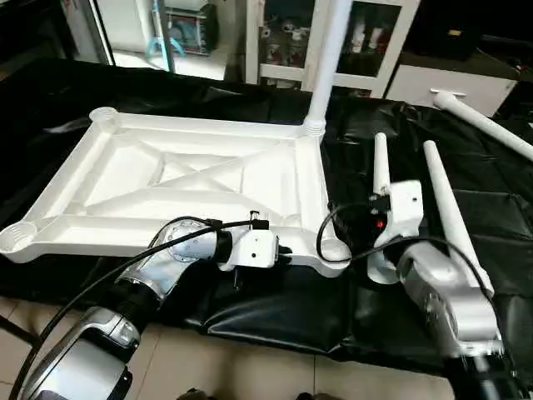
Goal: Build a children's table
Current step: Pick table leg
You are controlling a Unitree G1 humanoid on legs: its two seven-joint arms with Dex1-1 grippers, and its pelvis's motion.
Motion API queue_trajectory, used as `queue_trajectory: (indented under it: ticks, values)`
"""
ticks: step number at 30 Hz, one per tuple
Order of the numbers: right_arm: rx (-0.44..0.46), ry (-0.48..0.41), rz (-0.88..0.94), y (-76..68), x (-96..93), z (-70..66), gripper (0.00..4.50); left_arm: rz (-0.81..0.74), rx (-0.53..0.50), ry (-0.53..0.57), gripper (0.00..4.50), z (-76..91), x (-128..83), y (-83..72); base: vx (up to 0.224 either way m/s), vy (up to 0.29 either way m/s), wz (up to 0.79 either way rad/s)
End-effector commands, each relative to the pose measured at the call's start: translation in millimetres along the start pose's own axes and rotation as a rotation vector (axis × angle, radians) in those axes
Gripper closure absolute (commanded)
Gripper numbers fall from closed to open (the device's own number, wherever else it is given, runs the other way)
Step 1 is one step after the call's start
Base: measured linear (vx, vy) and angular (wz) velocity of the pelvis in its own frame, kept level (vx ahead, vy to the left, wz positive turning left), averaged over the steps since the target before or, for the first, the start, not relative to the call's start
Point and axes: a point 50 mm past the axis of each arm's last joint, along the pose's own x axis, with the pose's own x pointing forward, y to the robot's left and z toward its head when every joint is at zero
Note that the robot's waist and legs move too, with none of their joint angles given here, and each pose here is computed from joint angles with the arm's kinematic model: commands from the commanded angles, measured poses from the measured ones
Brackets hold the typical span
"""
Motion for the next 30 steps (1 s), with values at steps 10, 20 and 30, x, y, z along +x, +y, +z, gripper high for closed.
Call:
queue_trajectory:
  ticks: [10, 20, 30]
  values:
    - [-0.001, 0.161, -0.242, -33.1, 16.2, 16.9, 0.09, -0.010, 0.088, 0.052, 4.50, -10.6, -27.3, 6.4, 0.000, 0.000, 0.00]
    - [0.072, 0.590, -0.242, -43.2, 5.7, -25.1, 0.09, 0.048, 0.111, 0.015, 4.50, -6.0, -45.0, 12.9, 0.000, 0.000, 0.00]
    - [0.191, 0.698, -0.249, -47.4, -0.8, -46.2, 0.68, 0.011, 0.137, -0.097, 3.51, 16.1, -42.5, 15.1, 0.000, 0.000, 0.00]
